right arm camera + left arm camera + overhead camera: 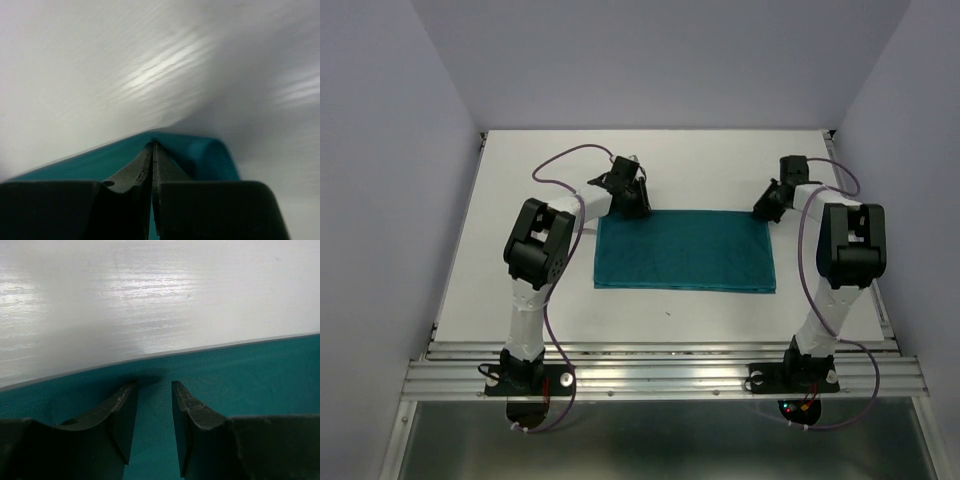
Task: Fold the napkin into a case and place the utensils inside
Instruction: Smooth out the rectangle-folded napkin at the center of the board.
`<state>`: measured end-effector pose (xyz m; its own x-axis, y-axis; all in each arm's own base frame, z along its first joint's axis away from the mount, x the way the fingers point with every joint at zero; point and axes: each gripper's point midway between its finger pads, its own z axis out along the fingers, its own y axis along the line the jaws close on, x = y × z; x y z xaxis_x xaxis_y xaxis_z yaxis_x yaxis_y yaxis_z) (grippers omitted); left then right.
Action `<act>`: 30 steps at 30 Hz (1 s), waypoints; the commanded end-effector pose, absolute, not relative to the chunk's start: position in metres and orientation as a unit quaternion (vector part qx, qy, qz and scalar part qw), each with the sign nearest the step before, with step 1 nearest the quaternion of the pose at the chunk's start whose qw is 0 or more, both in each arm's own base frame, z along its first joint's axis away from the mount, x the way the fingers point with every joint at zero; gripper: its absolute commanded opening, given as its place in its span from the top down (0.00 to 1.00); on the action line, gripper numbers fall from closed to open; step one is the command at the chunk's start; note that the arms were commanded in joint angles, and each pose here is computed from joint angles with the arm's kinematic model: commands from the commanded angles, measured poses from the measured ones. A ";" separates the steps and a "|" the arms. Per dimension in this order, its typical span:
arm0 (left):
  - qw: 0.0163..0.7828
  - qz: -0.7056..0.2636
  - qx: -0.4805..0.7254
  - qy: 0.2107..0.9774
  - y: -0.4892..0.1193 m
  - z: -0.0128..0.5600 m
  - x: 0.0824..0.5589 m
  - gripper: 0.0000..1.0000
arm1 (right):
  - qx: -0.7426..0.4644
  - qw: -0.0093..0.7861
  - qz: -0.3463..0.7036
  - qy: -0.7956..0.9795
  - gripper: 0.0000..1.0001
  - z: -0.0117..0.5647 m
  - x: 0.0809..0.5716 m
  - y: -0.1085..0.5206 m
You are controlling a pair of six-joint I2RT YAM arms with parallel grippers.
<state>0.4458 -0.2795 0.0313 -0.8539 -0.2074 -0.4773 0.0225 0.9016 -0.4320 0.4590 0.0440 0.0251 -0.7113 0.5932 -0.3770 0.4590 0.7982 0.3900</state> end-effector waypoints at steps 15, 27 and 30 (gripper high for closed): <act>0.269 -0.132 -0.074 0.951 -0.208 0.029 0.450 0.55 | 0.322 0.254 0.046 0.911 0.95 0.014 0.434 -0.019; 0.267 -0.080 -0.124 0.952 -0.143 0.013 0.448 0.55 | 0.321 0.253 0.031 0.912 0.94 0.011 0.430 -0.023; 0.267 -0.076 -0.123 0.953 -0.139 0.011 0.449 0.55 | 0.322 0.254 0.034 0.911 0.94 0.012 0.431 -0.023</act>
<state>0.4682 -0.1682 0.0287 -0.7987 -0.3119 -0.5145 -0.1541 0.9327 -0.3261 0.4478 -0.0075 0.0241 -0.6502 0.6282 -0.4273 0.5416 0.7777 0.3193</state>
